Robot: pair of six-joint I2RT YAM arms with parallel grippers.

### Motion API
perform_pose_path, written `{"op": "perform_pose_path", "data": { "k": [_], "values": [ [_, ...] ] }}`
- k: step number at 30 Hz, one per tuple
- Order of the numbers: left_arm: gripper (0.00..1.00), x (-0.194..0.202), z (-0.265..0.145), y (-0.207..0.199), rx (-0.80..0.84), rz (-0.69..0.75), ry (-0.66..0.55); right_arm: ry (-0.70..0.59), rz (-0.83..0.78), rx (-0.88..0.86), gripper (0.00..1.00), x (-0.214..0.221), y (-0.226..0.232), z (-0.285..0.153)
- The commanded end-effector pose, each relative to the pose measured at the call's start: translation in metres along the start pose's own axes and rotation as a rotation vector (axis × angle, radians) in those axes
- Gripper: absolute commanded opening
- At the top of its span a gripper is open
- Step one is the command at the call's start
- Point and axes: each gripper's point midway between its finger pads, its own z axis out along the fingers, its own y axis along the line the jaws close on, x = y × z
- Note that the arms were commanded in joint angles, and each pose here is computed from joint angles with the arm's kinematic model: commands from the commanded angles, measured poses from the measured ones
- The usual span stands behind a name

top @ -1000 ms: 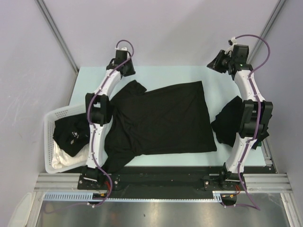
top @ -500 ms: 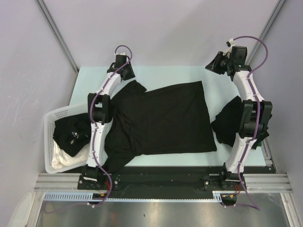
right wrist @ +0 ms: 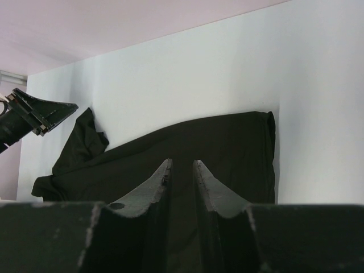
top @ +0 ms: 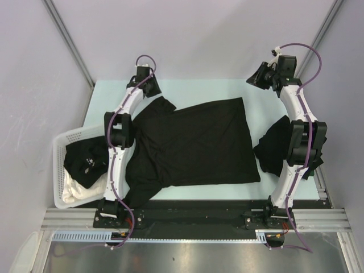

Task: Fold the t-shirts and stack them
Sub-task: Flatten the tshirt out

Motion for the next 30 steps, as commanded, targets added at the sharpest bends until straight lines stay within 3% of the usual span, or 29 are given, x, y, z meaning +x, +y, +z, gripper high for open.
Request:
{"op": "perform_pose_path", "data": {
  "k": [1, 30],
  "values": [
    [0.41, -0.012, -0.003, -0.012, 0.049, -0.021, -0.020, -0.073, -0.033, -0.055, 0.26, -0.029, 0.024, -0.012],
    [0.38, 0.045, 0.002, -0.003, -0.004, 0.003, 0.146, -0.066, -0.021, -0.077, 0.26, -0.028, 0.027, -0.011]
  ]
}}
